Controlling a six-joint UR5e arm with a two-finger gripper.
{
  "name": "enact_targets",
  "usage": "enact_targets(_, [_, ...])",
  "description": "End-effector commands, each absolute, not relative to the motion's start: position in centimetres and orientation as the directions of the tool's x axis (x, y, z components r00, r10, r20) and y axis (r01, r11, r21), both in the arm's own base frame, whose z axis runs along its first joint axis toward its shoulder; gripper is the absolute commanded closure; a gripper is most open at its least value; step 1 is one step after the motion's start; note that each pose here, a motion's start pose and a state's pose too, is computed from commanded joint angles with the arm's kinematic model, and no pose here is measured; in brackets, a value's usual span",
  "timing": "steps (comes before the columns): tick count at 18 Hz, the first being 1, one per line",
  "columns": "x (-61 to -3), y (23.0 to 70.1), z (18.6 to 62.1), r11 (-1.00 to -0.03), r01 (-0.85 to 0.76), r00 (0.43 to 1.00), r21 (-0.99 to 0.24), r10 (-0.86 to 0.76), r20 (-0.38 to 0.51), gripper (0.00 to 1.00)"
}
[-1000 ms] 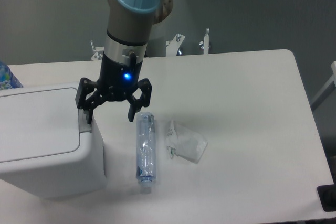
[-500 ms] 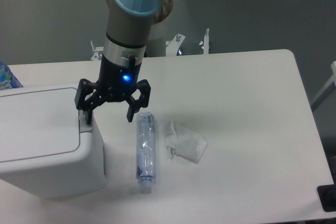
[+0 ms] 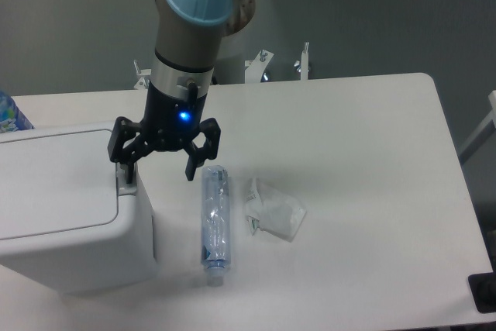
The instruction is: Open the trash can
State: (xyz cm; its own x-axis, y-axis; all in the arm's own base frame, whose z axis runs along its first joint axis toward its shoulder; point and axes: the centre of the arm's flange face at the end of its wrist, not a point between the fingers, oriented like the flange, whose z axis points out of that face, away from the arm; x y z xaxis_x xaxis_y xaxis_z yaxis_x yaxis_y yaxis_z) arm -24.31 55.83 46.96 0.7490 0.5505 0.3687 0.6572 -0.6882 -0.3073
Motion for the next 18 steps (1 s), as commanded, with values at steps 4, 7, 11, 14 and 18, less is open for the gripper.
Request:
enact_targets(4, [-24.3,55.9,46.8,-0.690,0.655,0.750,-0.306,0.549,0.368,0.00])
enact_targets(7, [-24.3,56.0,46.7,-0.692,0.655,0.751,-0.304,0.549,0.367,0.00])
enact_targets(11, [-24.3,56.0,46.9,-0.690,0.655,0.751,-0.309,0.549,0.367,0.00])
enact_targets(14, [-24.4,56.0,47.9,-0.681,0.650,0.757,-0.337,0.542,0.365,0.00])
enact_targets(18, [-24.6,56.0,50.1,-0.661,0.634,0.772,-0.401,0.524,0.358,0.00])
